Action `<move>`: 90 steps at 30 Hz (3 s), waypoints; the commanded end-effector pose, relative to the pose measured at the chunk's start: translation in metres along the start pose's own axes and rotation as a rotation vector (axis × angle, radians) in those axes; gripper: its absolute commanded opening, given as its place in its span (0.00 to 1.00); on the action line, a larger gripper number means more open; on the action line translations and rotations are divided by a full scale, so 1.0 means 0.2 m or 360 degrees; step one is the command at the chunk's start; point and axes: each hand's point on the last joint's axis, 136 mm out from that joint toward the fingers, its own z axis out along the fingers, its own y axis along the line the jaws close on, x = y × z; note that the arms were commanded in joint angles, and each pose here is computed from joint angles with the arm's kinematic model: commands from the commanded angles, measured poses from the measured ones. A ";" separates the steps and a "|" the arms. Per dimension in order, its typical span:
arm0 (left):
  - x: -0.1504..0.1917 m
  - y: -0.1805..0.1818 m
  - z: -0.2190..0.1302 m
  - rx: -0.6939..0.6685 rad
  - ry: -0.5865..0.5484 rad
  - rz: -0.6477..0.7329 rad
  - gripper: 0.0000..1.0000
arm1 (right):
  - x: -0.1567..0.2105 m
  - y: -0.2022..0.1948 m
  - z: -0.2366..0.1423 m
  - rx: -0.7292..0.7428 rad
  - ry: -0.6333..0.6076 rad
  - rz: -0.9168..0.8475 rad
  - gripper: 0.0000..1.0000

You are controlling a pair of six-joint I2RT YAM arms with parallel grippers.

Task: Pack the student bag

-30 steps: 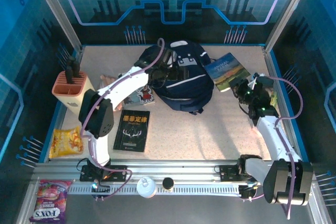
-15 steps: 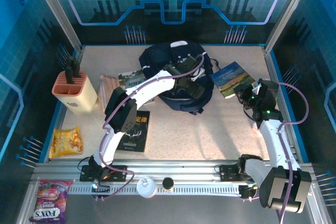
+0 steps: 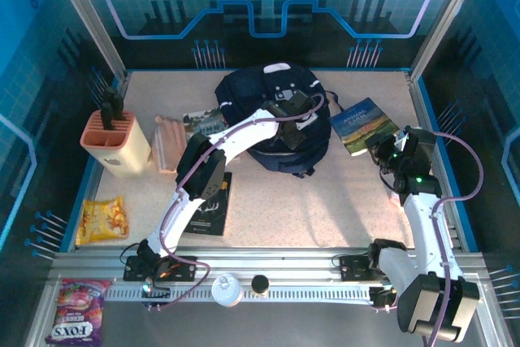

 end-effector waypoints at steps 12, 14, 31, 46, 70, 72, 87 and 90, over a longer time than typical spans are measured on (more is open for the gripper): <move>-0.25 0.07 -0.32 0.0007 -0.0312 -0.0163 0.00 | -0.05 0.00 -0.10 0.0039 -0.0109 -0.0116 0.10; -0.29 0.09 -0.40 0.0022 -0.0380 -0.0196 0.00 | -0.04 -0.02 -0.11 0.0078 -0.0113 -0.0134 0.10; -0.58 0.13 -1.00 0.0200 -0.1015 -0.0483 0.00 | 0.20 0.06 -0.08 -0.0235 0.0184 0.0029 0.10; -0.66 0.06 -1.03 0.0387 -0.1071 -0.0546 0.00 | 0.39 0.36 0.17 -0.0508 0.0245 0.0080 0.11; -0.74 0.00 -1.17 0.0599 -0.1176 -0.0589 0.00 | 0.56 0.36 0.92 -0.0344 0.0339 0.0244 0.20; -0.74 0.01 -1.17 0.0593 -0.1174 -0.0594 0.00 | 0.60 0.37 0.96 -0.0390 0.0414 0.0279 0.21; -0.70 0.10 -1.08 0.0578 -0.1113 -0.0704 0.00 | 0.60 0.16 0.74 -0.0074 0.0456 0.0217 0.66; -0.69 0.10 -1.05 0.0581 -0.1095 -0.0710 0.00 | 0.55 0.15 0.61 -0.0114 0.0397 0.0179 0.68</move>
